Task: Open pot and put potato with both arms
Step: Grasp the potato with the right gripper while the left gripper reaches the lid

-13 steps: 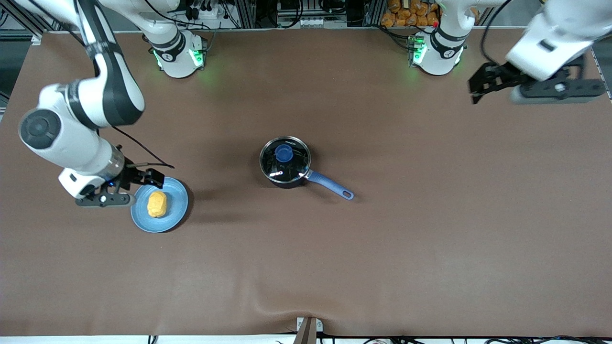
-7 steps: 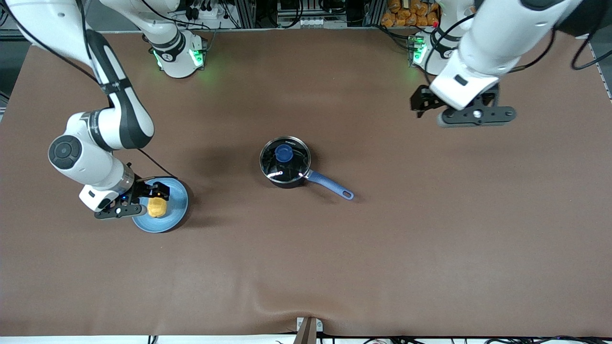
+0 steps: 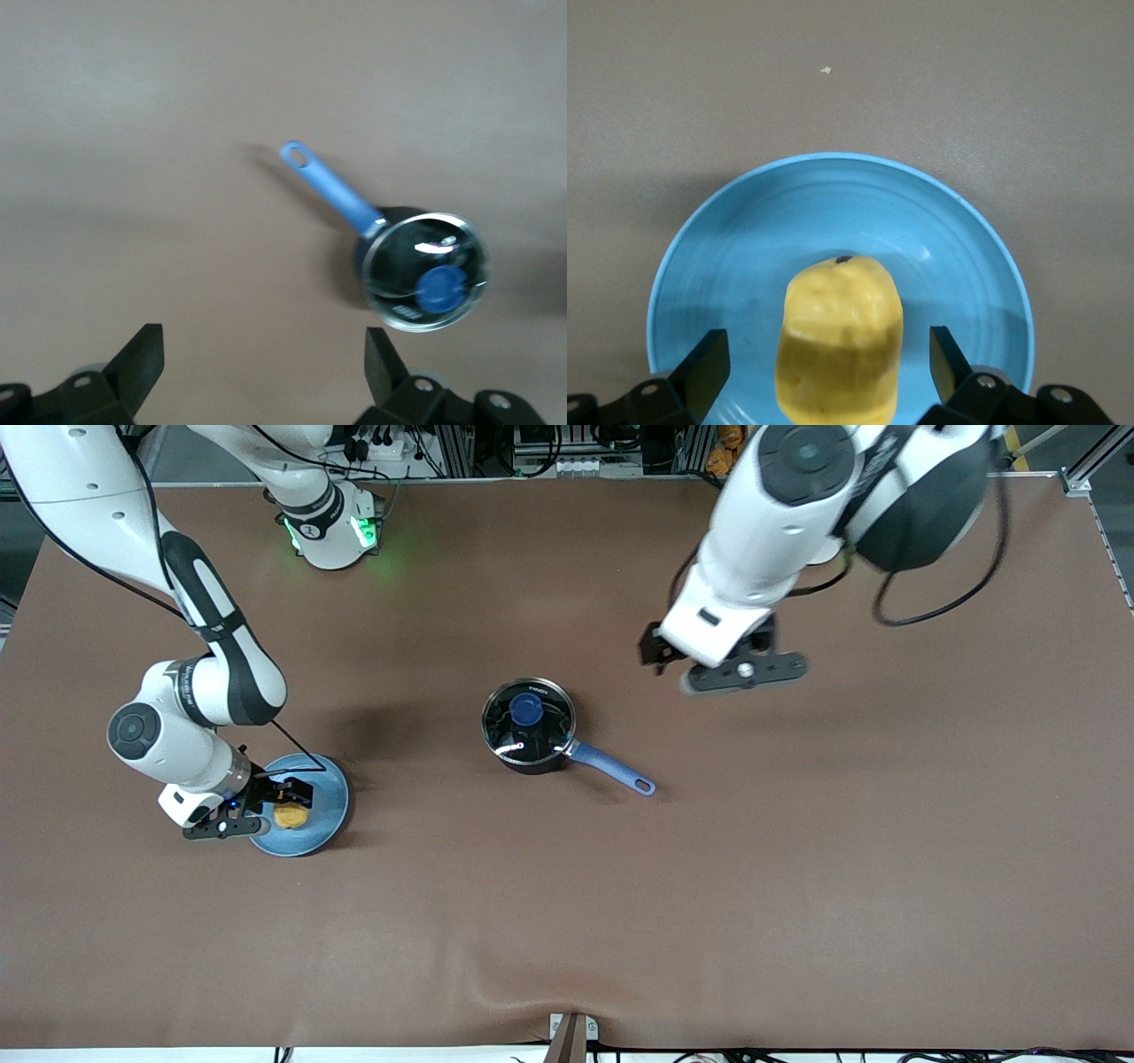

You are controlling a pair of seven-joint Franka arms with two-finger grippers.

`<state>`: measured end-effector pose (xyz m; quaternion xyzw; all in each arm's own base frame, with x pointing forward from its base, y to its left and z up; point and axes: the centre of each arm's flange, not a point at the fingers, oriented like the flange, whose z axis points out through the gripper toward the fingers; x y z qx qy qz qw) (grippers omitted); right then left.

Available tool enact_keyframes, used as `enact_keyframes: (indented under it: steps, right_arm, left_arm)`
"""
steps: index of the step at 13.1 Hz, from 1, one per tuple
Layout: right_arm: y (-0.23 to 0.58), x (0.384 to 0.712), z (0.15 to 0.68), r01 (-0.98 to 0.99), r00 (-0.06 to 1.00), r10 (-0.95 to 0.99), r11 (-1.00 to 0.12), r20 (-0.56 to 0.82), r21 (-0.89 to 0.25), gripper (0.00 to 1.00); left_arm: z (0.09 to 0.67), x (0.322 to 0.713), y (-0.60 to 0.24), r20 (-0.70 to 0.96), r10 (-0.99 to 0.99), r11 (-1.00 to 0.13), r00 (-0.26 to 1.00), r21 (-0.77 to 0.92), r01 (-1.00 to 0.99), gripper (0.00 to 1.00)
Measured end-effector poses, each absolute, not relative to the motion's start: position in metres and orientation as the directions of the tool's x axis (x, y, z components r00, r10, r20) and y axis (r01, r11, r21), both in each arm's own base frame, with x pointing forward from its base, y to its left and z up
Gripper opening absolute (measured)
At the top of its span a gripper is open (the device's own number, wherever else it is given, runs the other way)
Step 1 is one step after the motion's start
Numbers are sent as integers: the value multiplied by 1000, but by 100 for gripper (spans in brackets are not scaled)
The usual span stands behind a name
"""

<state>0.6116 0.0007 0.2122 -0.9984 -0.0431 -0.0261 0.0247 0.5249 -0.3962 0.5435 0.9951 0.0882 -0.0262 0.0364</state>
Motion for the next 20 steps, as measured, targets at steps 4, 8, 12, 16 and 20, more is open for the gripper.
enact_keyframes:
  steps: [4, 8, 12, 16, 20]
  right_arm:
    - [1, 609, 196, 85, 994, 82, -995, 67, -52, 100]
    - [1, 609, 195, 95, 994, 92, -994, 67, -52, 87]
    - [-8, 609, 196, 119, 991, 115, -992, 71, -48, 59]
    - [-11, 613, 215, 119, 992, 117, -992, 56, -43, 59]
    - [1, 618, 274, 72, 997, 73, -995, -1, -62, 59]
  left_arm:
    - [478, 516, -474, 15, 262, -963, 965, 73, 260, 100]
    - [406, 496, -541, 91, 276, -961, 957, 52, 272, 100]
    - [371, 479, -581, 159, 239, -971, 958, 34, 237, 100]
    - [352, 485, -588, 169, 237, -971, 957, 65, 230, 100]
    - [342, 476, -596, 124, 243, -969, 962, 76, 235, 100]
